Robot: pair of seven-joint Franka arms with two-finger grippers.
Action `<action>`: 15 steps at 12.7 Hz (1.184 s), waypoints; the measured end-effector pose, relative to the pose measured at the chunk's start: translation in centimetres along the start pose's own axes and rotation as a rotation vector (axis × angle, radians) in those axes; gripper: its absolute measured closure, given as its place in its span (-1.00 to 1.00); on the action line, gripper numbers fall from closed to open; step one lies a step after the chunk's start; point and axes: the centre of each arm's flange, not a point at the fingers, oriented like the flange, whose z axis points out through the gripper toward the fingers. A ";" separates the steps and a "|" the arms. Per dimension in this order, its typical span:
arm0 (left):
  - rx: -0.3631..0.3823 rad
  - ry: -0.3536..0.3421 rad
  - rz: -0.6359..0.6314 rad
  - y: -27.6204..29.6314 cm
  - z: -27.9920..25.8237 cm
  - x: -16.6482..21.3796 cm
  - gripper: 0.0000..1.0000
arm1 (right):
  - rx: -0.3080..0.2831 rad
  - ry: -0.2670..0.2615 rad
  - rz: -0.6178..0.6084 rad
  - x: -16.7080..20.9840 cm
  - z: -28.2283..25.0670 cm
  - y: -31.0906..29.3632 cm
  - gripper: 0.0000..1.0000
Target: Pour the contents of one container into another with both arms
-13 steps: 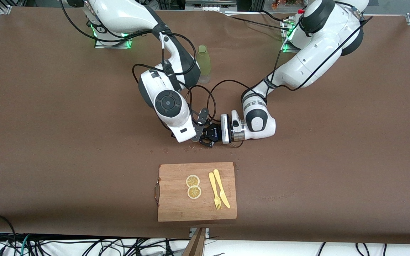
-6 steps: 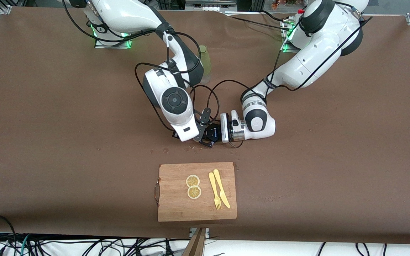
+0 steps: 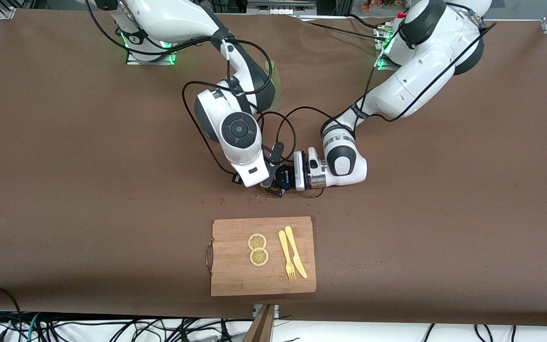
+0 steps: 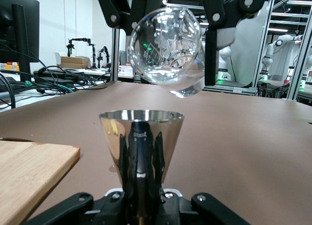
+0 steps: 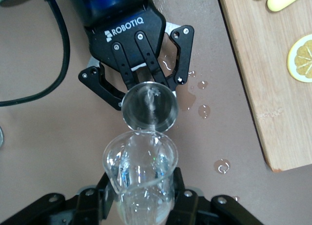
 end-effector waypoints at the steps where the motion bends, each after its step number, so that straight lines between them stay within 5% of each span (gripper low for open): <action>1: 0.001 0.001 0.001 -0.1 0.0 0.1 0.82 | -0.001 -0.002 -0.001 0.0 0.1 0.0 0.02; 9: 0.006 0.005 0.008 -0.4 0.0 0.4 0.82 | -0.009 0.019 0.016 0.0 -0.6 0.5 0.02; 15: 0.009 0.010 0.011 -0.6 0.1 0.7 0.82 | 0.172 0.224 0.126 -4.2 -2.5 6.4 0.02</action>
